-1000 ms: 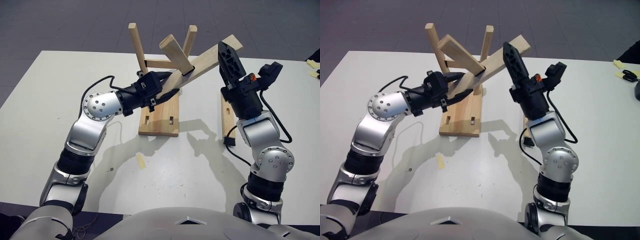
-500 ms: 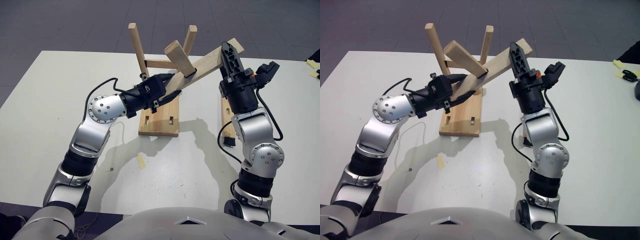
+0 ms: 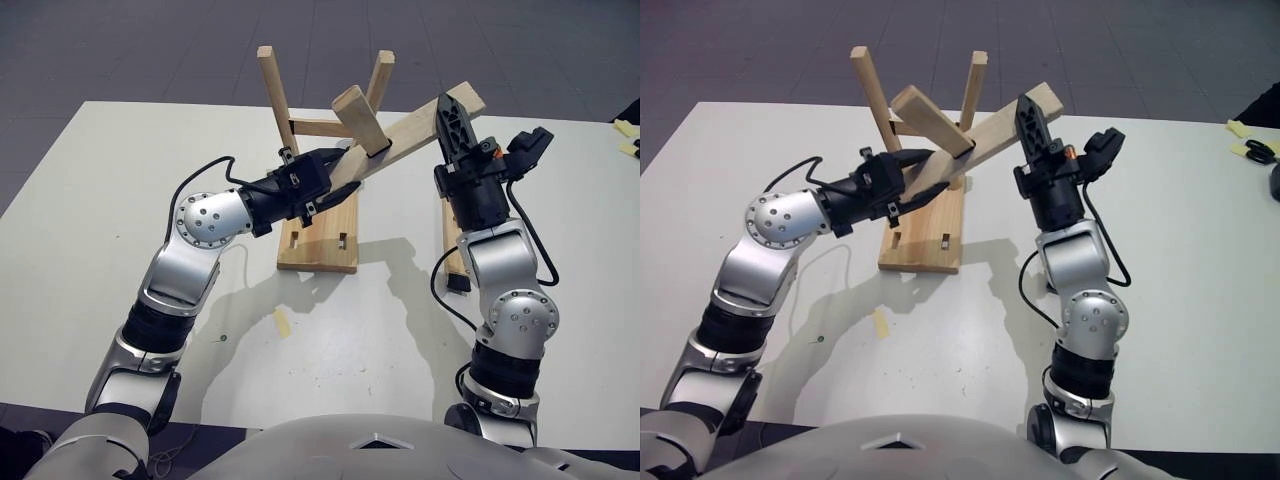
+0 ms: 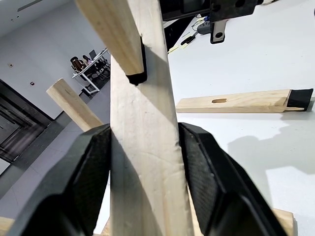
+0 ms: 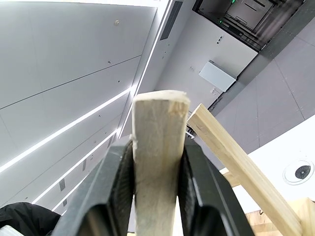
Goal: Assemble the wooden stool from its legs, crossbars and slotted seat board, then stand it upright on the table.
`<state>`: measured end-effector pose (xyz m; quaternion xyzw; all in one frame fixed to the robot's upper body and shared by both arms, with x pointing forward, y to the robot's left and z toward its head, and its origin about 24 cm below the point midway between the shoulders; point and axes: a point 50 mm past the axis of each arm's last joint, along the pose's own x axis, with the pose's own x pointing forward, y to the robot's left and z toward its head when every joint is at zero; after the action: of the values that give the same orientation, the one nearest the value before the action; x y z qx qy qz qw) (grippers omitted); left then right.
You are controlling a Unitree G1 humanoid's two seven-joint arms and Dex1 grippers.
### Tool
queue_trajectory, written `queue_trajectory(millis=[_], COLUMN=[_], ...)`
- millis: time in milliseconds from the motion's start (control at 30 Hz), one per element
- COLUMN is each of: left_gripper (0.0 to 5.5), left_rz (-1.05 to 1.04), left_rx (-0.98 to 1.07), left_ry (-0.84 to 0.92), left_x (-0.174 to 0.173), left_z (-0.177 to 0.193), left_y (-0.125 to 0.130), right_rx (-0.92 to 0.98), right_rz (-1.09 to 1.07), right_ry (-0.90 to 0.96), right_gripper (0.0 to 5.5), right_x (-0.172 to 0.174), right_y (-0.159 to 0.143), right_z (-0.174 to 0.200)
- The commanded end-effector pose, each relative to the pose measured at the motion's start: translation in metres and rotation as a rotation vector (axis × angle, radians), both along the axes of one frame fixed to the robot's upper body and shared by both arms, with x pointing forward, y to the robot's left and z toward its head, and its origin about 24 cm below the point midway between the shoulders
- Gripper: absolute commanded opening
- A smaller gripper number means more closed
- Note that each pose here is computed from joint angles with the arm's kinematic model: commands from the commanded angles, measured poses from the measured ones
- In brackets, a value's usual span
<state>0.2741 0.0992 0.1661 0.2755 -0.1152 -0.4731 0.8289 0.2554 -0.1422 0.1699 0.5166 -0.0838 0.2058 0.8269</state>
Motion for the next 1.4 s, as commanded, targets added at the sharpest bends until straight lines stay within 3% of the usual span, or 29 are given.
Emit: queue_trajectory(millis=[33,133,233,333,467,600,800,1067,1400], left_gripper=[2.5,3.06,3.55,4.02,4.7,5.39,5.4,5.4,5.4], left_rz=[0.063,0.125,0.233,0.439,0.787,0.85,0.866,0.881,0.874], left_rx=[-0.02,-0.145,-0.379,-0.478,-0.543,-0.546,-0.555,-0.55,-0.553], left_ry=[-0.004,0.067,0.158,0.068,-0.052,-0.009,0.033,0.07,0.097], left_x=[0.004,0.007,0.014,0.026,0.033,0.024,0.016,0.015,0.014], left_z=[0.004,0.016,0.039,0.065,0.069,0.043,0.03,0.018,0.01], left_y=[0.01,0.021,0.051,0.094,0.142,0.131,0.122,0.115,0.105], right_rx=[-0.04,-0.118,-0.132,-0.156,-0.163,-0.141,-0.278,-0.407,-0.641], right_rz=[-0.117,-0.172,-0.204,-0.205,-0.094,-0.034,-0.14,-0.208,-0.16], right_ry=[0.047,0.035,0.07,0.138,0.219,0.325,0.385,0.321,0.168], right_gripper=[1.07,1.01,1.01,1.01,1.01,1.01,1.01,1.01,1.02], right_x=[-0.002,-0.001,-0.004,-0.011,-0.019,-0.021,-0.018,-0.007,-0.004], right_y=[-0.019,-0.032,-0.046,-0.057,-0.043,-0.034,-0.047,-0.061,-0.041], right_z=[-0.009,-0.007,-0.011,-0.019,-0.028,-0.046,-0.061,-0.055,-0.05])
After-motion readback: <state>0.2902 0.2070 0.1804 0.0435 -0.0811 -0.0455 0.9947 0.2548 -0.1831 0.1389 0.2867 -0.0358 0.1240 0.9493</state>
